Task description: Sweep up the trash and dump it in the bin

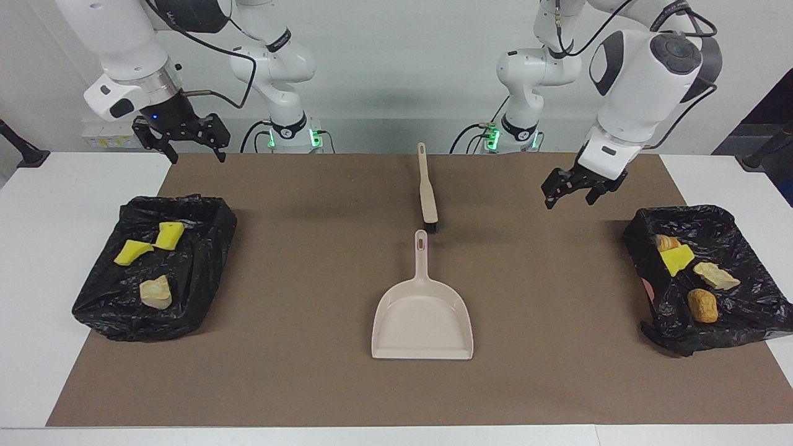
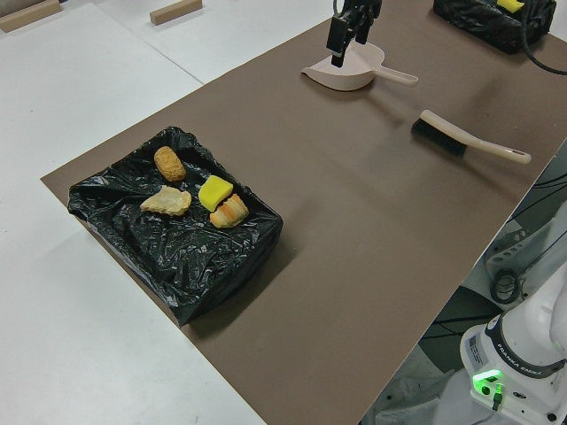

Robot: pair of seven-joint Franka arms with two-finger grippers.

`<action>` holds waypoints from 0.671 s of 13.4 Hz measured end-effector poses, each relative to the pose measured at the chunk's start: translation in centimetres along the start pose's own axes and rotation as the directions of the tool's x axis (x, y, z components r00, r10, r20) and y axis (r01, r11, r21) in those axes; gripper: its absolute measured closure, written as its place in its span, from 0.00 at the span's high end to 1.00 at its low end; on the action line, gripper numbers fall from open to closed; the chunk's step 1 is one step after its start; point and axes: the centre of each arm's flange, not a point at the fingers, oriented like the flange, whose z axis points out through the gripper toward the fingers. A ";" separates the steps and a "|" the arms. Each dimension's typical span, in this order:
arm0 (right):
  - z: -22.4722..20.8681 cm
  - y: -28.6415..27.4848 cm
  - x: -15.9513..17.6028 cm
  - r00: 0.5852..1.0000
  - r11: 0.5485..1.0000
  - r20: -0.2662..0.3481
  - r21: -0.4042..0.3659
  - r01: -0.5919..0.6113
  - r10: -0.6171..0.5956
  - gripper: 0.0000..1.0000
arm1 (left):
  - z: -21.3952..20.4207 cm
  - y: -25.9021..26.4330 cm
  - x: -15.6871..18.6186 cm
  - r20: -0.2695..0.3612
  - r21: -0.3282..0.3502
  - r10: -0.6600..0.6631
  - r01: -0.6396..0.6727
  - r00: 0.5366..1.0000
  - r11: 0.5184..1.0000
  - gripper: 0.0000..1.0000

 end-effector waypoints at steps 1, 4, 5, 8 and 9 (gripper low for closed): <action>0.0 0.0 0.0 1.000 1.000 0.000 0.000 0.000 0.000 1.00 | -0.6 -1.1 -0.4 0.008 0.004 0.021 -0.021 1.000 1.000 1.00; 0.0 0.0 0.0 1.000 1.000 0.000 0.000 0.000 0.000 1.00 | -2.6 -4.9 -1.3 0.015 0.009 0.026 -0.026 1.000 1.000 1.00; 0.0 0.0 0.0 1.000 1.000 0.000 0.000 0.000 0.000 1.00 | -3.2 -5.8 -1.5 0.010 0.010 0.016 -0.016 1.000 1.000 1.00; 0.0 0.0 0.0 1.000 1.000 0.000 0.000 0.000 0.000 1.00 | -5.9 -7.7 -2.4 0.022 0.017 -0.002 0.002 1.000 1.000 1.00; 0.0 0.0 0.0 1.000 1.000 0.000 0.000 0.000 0.000 1.00 | -6.5 -8.7 -2.5 0.022 0.026 0.015 -0.016 1.000 1.000 1.00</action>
